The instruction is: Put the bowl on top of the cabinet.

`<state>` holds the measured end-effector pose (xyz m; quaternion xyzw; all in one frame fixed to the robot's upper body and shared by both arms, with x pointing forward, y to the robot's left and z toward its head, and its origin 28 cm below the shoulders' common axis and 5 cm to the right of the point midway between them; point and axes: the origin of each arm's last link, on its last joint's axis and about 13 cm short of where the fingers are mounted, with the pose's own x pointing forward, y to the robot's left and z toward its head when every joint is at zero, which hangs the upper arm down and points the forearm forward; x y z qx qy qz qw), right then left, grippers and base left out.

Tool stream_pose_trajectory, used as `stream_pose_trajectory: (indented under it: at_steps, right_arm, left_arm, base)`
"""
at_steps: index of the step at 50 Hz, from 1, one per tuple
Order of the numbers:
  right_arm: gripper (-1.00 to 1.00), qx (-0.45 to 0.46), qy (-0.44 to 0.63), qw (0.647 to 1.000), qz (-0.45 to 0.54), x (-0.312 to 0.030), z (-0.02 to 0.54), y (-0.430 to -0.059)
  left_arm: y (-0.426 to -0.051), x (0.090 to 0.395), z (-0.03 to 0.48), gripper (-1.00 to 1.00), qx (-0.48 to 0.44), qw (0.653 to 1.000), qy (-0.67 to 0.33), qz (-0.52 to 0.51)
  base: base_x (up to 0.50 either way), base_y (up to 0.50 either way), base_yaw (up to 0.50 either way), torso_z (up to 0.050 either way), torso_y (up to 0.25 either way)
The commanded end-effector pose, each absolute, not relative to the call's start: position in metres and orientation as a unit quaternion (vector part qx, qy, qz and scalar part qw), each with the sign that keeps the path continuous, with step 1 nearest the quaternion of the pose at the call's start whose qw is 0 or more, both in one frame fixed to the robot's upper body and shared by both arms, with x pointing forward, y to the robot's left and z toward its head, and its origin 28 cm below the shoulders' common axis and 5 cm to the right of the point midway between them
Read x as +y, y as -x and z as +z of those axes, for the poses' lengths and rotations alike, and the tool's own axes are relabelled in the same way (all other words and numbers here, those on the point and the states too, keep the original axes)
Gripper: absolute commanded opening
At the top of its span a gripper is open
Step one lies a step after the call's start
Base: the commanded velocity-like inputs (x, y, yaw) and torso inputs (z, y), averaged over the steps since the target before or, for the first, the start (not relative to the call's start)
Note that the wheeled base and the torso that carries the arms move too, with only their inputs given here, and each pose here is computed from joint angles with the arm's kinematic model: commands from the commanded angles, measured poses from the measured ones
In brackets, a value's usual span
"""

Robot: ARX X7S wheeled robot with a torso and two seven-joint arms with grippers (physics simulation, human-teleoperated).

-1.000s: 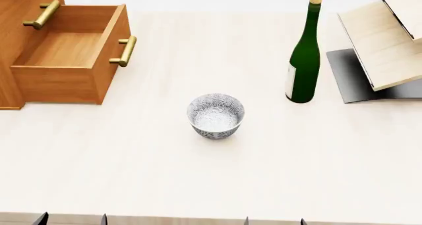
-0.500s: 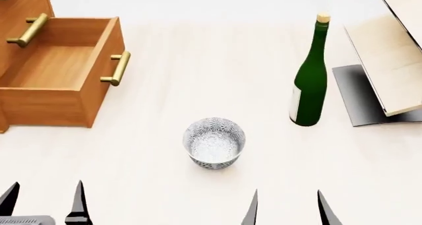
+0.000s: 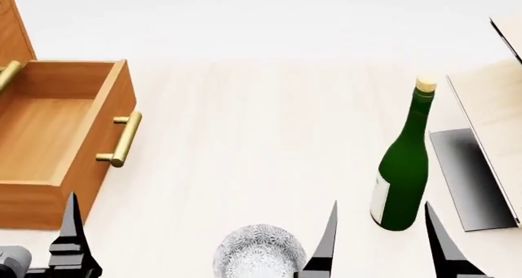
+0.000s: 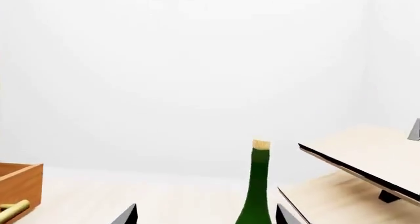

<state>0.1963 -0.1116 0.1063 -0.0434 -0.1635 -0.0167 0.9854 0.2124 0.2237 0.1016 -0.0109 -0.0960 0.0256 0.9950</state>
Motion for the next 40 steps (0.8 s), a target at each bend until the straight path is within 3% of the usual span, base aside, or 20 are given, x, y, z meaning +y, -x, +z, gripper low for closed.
stream_pose_trajectory:
  at_steps: [1, 33, 35, 40]
  right_arm:
    - [1.0, -0.176, 0.046, 0.983, -0.007, -0.1128, 0.1132, -0.192]
    - [1.0, -0.182, 0.045, 0.982, -0.023, -0.1167, 0.1149, -0.1904]
    - [1.0, -0.183, 0.048, 0.981, -0.036, -0.1192, 0.1141, -0.1873]
    - [1.0, -0.184, 0.047, 0.981, -0.036, -0.1196, 0.1145, -0.1868]
  left_arm:
    - [-0.2118, 0.225, 0.1047, 1.0, -0.101, 0.994, 0.01, 0.026]
    - [-0.2112, 0.2264, 0.1074, 1.0, -0.11, 0.993, 0.015, 0.026]
    - [-0.2062, 0.2314, 0.1121, 1.0, -0.122, 0.99, 0.064, -0.004]
    - [-0.2064, 0.2316, 0.1115, 1.0, -0.121, 0.991, 0.063, -0.004]
  base:
    - [0.5, 0.0, 0.0, 0.0, 0.0]
    - [0.5, 0.0, 0.0, 0.0, 0.001]
    - [0.19, 0.0, 0.0, 0.025, 0.0]
    - [0.0, 0.0, 0.0, 0.05, 0.0]
